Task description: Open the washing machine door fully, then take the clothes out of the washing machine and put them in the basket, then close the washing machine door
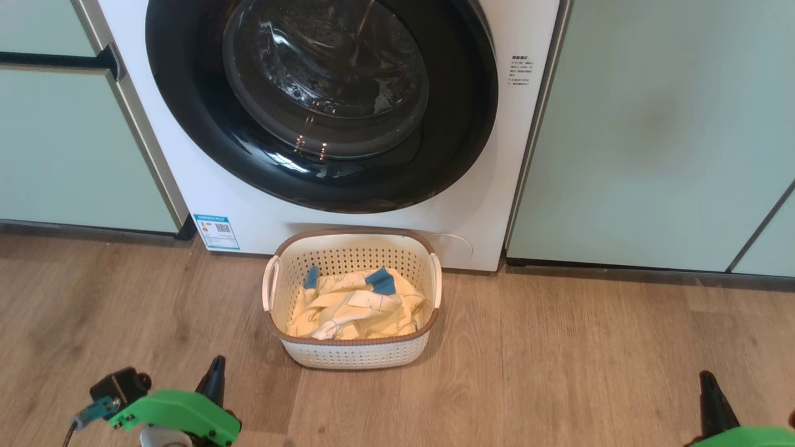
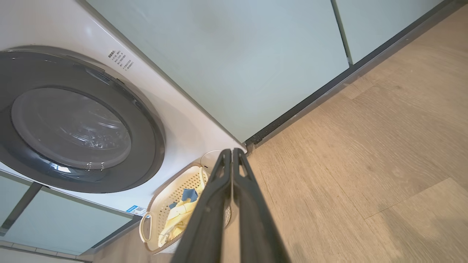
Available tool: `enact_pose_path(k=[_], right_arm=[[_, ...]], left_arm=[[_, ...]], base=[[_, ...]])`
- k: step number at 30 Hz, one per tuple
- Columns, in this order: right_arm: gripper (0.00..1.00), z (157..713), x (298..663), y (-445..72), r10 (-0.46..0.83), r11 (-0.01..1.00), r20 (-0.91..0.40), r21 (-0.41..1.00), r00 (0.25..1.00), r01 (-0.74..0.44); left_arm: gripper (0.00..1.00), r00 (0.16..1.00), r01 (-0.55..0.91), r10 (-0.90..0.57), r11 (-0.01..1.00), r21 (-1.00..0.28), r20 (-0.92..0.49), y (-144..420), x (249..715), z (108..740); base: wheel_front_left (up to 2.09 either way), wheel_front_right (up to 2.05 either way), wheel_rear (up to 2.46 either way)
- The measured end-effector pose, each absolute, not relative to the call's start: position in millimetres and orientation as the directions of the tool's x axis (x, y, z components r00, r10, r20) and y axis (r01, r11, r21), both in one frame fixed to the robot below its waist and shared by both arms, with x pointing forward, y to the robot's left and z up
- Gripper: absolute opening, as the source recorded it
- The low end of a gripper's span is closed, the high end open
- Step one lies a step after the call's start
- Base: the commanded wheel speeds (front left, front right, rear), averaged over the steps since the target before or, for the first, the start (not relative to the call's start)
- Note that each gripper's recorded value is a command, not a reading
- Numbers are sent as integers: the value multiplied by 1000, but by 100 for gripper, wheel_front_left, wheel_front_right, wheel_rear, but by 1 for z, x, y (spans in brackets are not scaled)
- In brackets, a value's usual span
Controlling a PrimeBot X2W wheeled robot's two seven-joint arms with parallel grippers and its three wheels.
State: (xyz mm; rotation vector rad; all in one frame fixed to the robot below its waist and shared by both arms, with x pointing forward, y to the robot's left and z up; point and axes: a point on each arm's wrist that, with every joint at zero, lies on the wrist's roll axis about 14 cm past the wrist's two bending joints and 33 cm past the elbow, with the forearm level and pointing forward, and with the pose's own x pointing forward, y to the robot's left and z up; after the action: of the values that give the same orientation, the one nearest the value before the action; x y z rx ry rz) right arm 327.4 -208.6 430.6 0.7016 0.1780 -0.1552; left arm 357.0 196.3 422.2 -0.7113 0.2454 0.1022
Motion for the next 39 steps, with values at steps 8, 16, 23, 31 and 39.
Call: enact_pose_path(k=[8, 16, 23, 31, 39], right_arm=[[0, 432, 330, -209, -82, 689, -219, 693, 972, 214], [0, 439, 338, -209, -79, 621, -204, 755, 976, 208], [0, 438, 339, -209, -76, 566, -210, 795, 975, 215], [0, 440, 342, -210, -75, 486, -209, 846, 975, 219], [0, 449, 350, -209, -66, 408, -184, 892, 981, 195]], left_arm=[[0, 969, -185, 6, 688, -701, -249, 193, 359, 427], [0, 972, -187, 3, 621, -761, -236, 192, 362, 432], [0, 973, -189, -1, 568, -801, -230, 191, 364, 435], [0, 976, -186, -4, 490, -851, -216, 191, 366, 441], [0, 980, -181, -1, 407, -895, -199, 192, 369, 447]], base=[[0, 0, 0], [0, 0, 0], [0, 0, 0], [0, 0, 0], [0, 0, 0]])
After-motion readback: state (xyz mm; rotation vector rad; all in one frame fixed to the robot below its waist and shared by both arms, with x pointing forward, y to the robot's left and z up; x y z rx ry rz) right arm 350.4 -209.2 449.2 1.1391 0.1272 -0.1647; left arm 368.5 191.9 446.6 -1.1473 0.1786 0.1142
